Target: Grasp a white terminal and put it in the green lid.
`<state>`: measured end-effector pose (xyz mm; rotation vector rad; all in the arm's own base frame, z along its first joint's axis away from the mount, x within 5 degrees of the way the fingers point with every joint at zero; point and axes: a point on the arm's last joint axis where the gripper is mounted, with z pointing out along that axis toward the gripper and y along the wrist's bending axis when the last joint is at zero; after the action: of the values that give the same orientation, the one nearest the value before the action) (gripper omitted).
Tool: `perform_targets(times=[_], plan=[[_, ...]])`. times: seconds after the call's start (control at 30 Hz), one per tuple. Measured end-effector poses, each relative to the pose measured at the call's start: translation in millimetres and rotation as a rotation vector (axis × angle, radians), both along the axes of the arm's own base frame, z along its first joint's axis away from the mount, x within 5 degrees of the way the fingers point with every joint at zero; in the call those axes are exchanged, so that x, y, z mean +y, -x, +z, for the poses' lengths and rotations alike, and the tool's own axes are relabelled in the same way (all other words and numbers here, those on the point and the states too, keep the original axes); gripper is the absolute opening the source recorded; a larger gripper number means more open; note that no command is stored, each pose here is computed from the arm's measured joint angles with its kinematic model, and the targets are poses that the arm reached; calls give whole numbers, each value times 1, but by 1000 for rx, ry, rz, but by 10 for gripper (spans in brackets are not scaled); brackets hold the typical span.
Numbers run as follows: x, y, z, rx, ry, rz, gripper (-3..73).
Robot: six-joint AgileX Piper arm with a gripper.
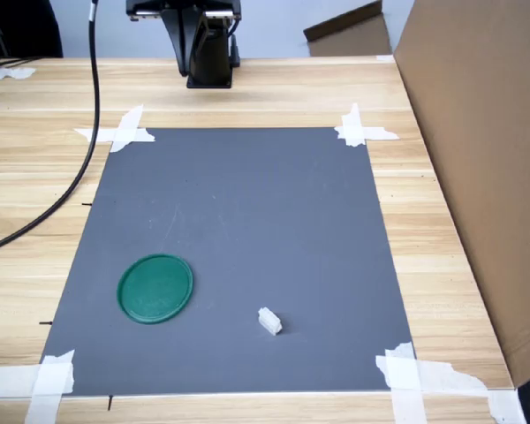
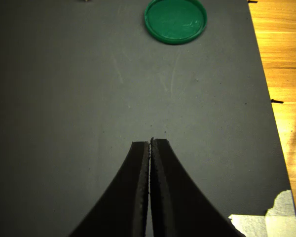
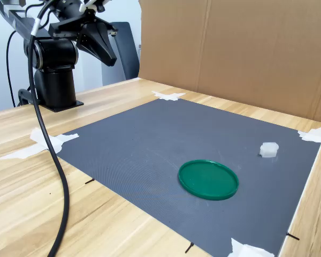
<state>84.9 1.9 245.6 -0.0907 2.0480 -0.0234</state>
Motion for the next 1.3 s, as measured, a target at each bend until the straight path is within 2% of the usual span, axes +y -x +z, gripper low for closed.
perform_targets(times=[0.13, 0.3, 0.47, 0.6, 0.73, 0.8, 0.83, 0.97, 1.03, 1.13, 1.17, 1.3], plan=[[0, -14, 22, 92, 34, 35, -27], [1, -43, 55, 296, 146, 160, -27], [1, -66, 68, 388, 225, 254, -27], [0, -109, 85, 476, 343, 403, -27], [0, -146, 100, 527, 362, 483, -24], [2, -167, 102, 549, 365, 507, 8], [9, -182, 99, 575, 425, 537, 61], [25, -196, 91, 617, 486, 562, 147], [42, -216, 83, 651, 543, 541, 313], [46, -240, 92, 548, 546, 484, 477], [47, -246, 101, 506, 546, 475, 505], [50, -249, 110, 460, 569, 517, 514]])
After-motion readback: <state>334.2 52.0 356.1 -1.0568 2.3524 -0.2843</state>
